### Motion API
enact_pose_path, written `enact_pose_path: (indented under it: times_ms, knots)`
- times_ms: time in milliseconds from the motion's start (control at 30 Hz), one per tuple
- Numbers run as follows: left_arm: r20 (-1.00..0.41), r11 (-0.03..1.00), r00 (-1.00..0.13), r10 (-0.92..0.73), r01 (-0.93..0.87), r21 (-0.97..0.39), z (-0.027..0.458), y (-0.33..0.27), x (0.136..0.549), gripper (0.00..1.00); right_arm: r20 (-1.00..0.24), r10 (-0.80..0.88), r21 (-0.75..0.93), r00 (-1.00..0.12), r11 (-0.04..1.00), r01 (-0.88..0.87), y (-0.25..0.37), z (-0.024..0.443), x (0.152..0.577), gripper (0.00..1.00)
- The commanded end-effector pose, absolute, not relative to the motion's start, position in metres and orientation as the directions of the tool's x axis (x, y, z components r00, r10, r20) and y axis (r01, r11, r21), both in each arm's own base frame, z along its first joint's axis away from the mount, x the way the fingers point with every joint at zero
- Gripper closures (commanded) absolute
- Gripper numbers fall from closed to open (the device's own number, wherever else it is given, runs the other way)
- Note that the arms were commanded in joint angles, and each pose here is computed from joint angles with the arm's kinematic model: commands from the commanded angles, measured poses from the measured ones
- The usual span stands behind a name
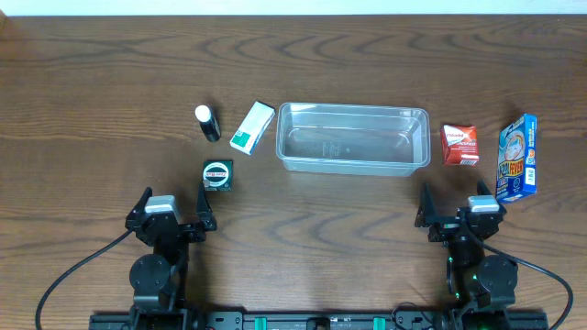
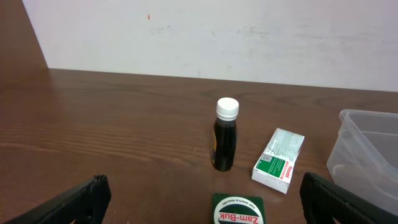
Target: Pack container
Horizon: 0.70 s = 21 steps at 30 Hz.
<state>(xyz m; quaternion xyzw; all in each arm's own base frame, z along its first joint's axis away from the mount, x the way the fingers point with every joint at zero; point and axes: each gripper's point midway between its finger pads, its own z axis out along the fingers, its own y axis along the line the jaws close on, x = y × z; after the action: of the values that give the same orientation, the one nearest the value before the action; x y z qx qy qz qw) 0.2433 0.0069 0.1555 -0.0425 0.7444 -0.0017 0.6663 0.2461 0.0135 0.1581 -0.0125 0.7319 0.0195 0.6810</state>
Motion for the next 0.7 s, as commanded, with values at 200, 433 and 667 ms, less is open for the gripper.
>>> enact_pose_path:
  times_ms: [200, 433, 667]
  knots:
    - [-0.987, 0.996, -0.15, -0.056, -0.073, -0.045, 0.137, 0.009, 0.244, 0.02, -0.997, -0.002, 0.001, -0.073, 0.999, -0.038, 0.011, 0.157, 0.246, 0.01]
    - [-0.987, 0.996, -0.15, -0.056, -0.073, -0.045, 0.137, 0.009, 0.244, 0.02, -0.997, -0.002, 0.001, -0.072, 0.999, -0.038, 0.011, 0.157, 0.246, 0.01]
    - [-0.987, 0.996, -0.15, -0.056, -0.073, -0.045, 0.137, 0.009, 0.244, 0.02, -0.995, 0.081, 0.083, -0.064, 0.996, -0.031, 0.011, 0.178, 0.241, 0.01]
